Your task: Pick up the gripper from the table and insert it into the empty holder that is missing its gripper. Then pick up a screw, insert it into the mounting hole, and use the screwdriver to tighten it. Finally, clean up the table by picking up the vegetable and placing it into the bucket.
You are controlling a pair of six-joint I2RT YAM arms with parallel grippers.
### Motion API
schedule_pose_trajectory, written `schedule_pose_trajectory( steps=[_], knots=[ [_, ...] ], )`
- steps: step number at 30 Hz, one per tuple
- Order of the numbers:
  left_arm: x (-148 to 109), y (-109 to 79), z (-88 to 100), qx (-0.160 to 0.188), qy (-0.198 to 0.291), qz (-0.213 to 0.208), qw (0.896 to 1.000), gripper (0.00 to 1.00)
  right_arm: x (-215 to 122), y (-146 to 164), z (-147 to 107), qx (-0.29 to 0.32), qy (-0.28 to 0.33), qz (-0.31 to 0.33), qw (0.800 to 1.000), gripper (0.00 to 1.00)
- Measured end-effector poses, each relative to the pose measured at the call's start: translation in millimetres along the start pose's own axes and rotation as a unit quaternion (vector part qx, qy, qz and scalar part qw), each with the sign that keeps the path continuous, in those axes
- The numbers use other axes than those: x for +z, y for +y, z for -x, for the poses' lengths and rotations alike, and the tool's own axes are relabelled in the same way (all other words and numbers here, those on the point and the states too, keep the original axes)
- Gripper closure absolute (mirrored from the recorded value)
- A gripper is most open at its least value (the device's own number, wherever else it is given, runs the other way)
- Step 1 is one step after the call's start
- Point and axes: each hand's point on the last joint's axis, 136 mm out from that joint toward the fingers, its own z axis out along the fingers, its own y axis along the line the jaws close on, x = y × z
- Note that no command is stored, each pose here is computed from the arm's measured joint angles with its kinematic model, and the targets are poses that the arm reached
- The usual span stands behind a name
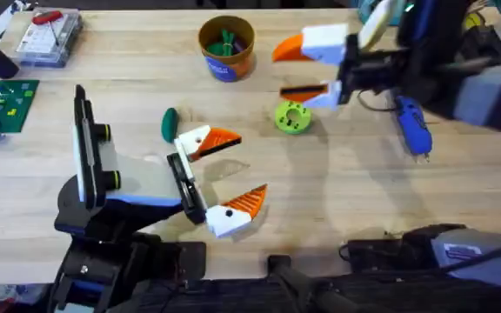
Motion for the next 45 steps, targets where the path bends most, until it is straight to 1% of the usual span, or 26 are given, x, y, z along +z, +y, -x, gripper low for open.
schedule_pose_trajectory(
  steps=[4,6,8,10,13,14,17,19,21,23,28,32,38,45],
  knots=[
    [0,0.0,0.0,0.0,0.0,0.0,1.0,0.01,-21,15,-1,-0.04,0.001,-0.035,0.999,0.006],
    [0,0.0,0.0,0.0,0.0,0.0,1.0,0.01,-29,16,-7,-0.042,0.009,-0.069,0.997,0.007],
    [0,0.0,0.0,0.0,0.0,0.0,1.0,0.01,-35,12,-13,-0.048,0.018,-0.114,0.992,0.006],
    [0,0.0,0.0,0.0,0.0,0.0,1.0,0.01,-45,6,-22,-0.058,0.031,-0.183,0.981,0.006],
    [0,0.0,0.0,0.0,0.0,0.0,1.0,0.01,-58,1,-25,-0.107,0.046,-0.285,0.951,0.006],
    [0,0.0,0.0,0.0,0.0,0.0,1.0,0.01,-70,0,-24,-0.158,0.055,-0.371,0.913,0.006],
    [0,0.0,0.0,0.0,0.0,0.0,1.0,0.01,-76,-1,-18,-0.211,0.055,-0.435,0.874,0.006],
    [0,0.0,0.0,0.0,0.0,0.0,1.0,0.01,-78,-3,-16,-0.233,0.057,-0.463,0.853,0.006],
    [0,0.0,0.0,0.0,0.0,0.0,1.0,0.01,-79,-5,-16,-0.246,0.061,-0.482,0.839,0.006],
    [0,0.0,0.0,0.0,0.0,0.0,1.0,0.01,-80,-7,-16,-0.256,0.063,-0.494,0.828,0.005],
    [0,0.0,0.0,0.0,0.0,0.0,1.0,0.01,-80,-8,-16,-0.268,0.066,-0.51,0.815,0.006],
    [0,0.0,0.0,0.0,0.0,0.0,1.0,0.01,-71,-14,-20,-0.273,0.087,-0.512,0.81,0.006],
    [0,0.0,0.0,0.0,0.0,0.0,1.0,0.01,-53,-30,-25,-0.271,0.125,-0.517,0.802,0.005],
    [0,0.0,0.0,0.0,0.0,0.0,1.0,0.01,-48,-43,-25,-0.263,0.138,-0.523,0.798,0.005]
  ],
)
